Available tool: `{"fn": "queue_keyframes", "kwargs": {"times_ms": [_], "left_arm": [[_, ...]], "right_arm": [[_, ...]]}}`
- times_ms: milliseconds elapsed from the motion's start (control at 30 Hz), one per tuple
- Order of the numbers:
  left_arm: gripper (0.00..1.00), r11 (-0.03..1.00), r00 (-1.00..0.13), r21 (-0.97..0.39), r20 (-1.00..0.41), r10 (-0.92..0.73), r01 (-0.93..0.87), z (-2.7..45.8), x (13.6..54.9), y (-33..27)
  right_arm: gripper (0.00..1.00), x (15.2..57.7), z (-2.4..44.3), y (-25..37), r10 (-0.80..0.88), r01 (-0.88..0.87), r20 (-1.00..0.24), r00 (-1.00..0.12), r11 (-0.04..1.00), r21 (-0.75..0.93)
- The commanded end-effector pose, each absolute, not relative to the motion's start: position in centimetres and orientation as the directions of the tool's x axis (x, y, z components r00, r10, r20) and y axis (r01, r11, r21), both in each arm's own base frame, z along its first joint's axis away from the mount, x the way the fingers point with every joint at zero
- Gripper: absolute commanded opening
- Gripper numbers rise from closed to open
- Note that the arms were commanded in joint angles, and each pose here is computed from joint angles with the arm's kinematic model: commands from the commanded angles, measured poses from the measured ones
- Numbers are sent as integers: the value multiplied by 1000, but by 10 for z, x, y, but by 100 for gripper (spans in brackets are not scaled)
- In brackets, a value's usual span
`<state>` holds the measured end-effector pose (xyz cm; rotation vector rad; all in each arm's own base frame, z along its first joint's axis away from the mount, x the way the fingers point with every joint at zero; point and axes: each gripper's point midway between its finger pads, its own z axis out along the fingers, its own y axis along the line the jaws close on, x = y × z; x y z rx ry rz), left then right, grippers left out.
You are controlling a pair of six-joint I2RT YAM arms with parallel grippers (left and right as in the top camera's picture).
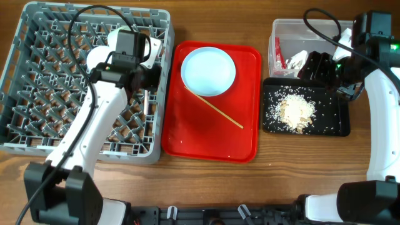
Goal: Sort waste into correct bins and load items into the dishwasher rack
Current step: 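Place the white fork into the dish rack with the left gripper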
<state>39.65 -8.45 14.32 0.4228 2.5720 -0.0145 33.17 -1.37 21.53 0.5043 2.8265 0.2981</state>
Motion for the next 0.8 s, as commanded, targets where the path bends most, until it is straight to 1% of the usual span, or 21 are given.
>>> {"fn": "queue_keyframes", "kwargs": {"times_ms": [0,133,167,200,233,267,300,400,467,567,600,667,700,733,767], "left_arm": [[41,944,-812,87,-488,320,320,135,400,-83],[42,953,-817,72,-498,290,294,137,401,-83],[37,961,-823,58,-504,262,270,139,401,-83],[28,971,-831,37,-510,220,235,141,401,-83],[23,979,-839,15,-513,181,202,142,400,-83],[8,991,-852,-27,-514,100,132,144,399,-83],[4,995,-861,-81,-509,2,51,145,397,-84],[4,955,-866,-239,-425,-264,-174,143,386,-95],[4,913,-866,-321,-346,-362,-253,141,376,-110],[7,887,-880,-382,-282,-381,-261,141,367,-132],[6,887,-884,-386,-279,-375,-254,141,365,-137],[9,886,-887,-390,-274,-372,-251,142,363,-144],[15,888,-889,-390,-274,-366,-244,142,362,-146],[17,889,-891,-390,-274,-361,-240,142,361,-148],[15,889,-892,-390,-273,-361,-240,142,361,-148]], "right_arm": [[89,333,223,-14,363,303,-233,-902,918,255],[89,333,223,-14,363,303,-233,-902,918,255],[89,333,223,-14,363,303,-233,-902,918,255],[89,333,223,-14,363,303,-233,-902,918,255],[89,333,223,-14,363,303,-233,-902,918,255],[89,333,223,-14,363,303,-233,-902,918,255],[89,333,223,-14,363,303,-233,-902,918,255],[89,333,223,-14,363,304,-233,-902,918,255],[89,333,223,-14,363,304,-233,-902,918,255],[89,333,223,-14,363,304,-232,-902,918,255],[89,333,223,-14,364,304,-232,-902,918,255],[89,333,223,-14,364,304,-231,-902,918,256],[89,333,223,-14,363,304,-231,-903,918,256],[89,332,223,-13,364,305,-230,-903,918,255],[89,332,223,-13,363,304,-229,-903,918,255]]}}
